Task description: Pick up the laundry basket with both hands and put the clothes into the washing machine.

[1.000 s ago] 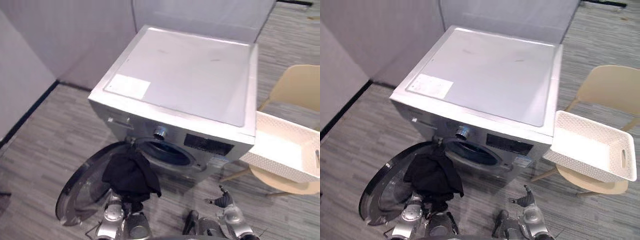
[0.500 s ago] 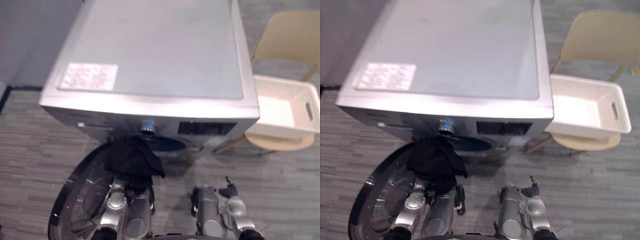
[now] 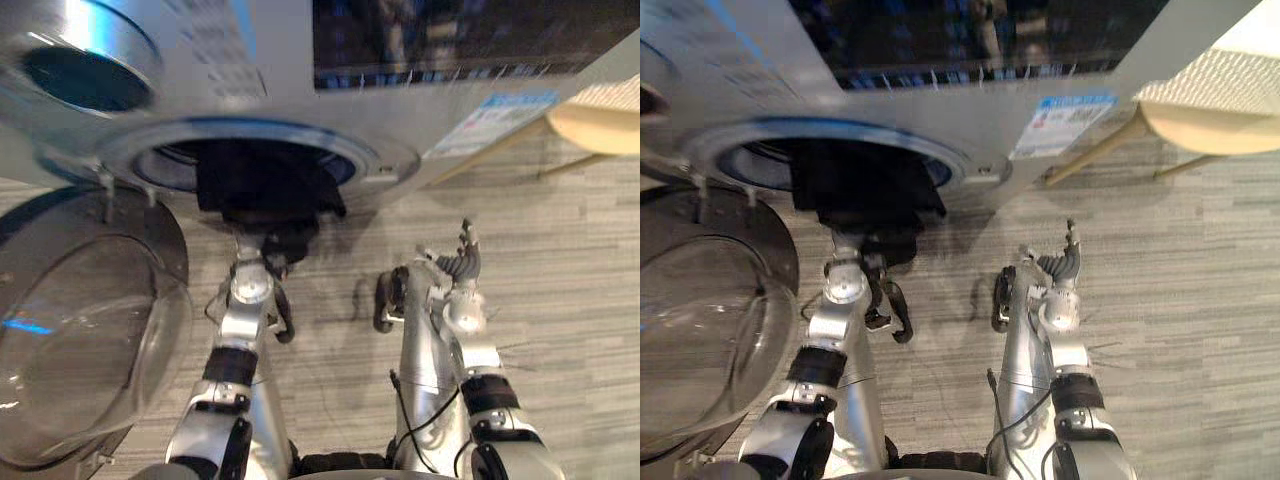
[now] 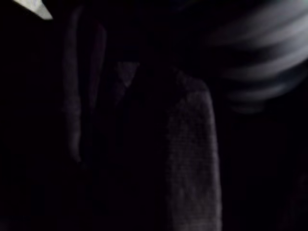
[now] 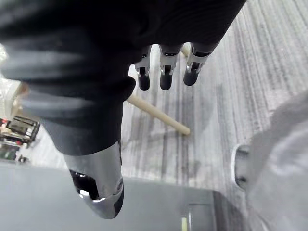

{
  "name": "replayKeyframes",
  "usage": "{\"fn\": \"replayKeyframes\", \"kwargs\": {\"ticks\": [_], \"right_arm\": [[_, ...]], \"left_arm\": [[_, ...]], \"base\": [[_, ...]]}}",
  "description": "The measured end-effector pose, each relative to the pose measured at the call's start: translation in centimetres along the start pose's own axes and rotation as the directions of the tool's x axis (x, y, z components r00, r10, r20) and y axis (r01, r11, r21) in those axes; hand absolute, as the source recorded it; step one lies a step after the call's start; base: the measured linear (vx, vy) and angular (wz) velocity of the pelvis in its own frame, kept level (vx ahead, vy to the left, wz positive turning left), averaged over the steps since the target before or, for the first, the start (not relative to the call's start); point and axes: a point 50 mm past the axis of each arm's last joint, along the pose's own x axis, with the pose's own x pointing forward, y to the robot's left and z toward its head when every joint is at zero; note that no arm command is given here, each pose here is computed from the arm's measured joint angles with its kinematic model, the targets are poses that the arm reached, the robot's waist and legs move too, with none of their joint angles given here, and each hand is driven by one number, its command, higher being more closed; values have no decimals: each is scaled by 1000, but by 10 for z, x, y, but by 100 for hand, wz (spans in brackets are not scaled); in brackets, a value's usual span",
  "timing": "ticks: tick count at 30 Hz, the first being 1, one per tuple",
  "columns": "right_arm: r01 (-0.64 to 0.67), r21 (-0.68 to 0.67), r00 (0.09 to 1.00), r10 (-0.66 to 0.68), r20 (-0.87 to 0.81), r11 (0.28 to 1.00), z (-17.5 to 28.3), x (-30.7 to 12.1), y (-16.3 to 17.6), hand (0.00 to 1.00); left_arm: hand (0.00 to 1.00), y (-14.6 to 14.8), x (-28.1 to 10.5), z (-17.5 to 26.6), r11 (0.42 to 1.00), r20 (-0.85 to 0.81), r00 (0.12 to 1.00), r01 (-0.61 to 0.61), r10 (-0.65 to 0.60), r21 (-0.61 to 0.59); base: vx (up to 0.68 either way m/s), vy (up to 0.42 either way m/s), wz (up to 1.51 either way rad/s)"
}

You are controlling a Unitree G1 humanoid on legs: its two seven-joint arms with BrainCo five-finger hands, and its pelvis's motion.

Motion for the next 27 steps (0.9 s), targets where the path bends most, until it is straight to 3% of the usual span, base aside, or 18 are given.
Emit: {"fn": "replayKeyframes", "kwargs": {"ticks": [4,10,11,13,16,22,27], "right_arm": [[10,53,998,-13,66,999,16,1,-1,0],[17,110,989,-33,146,994,30,-4,-6,0],[16,116,988,-34,154,993,31,-5,-6,0],[7,132,984,-31,177,991,34,-6,-6,0],[-7,135,983,-18,182,991,34,-5,-6,0],[-25,130,984,2,177,991,32,-5,-9,0],[-44,114,983,23,182,993,32,-4,-11,0]], "left_arm": [[100,21,43,72,994,230,968,-105,100,9],[100,23,67,210,986,593,794,-166,133,1],[0,23,67,221,983,620,773,-182,134,15],[0,25,71,253,962,684,717,-260,136,81],[0,27,76,259,946,679,719,-302,147,115],[0,37,97,231,901,548,826,-329,130,282],[0,47,105,215,916,449,876,-313,176,252]], "base": [[-13,-54,-6],[53,-29,-3],[63,-21,-2],[54,-13,-1],[34,-9,10],[16,-16,7],[20,-7,5]]}}
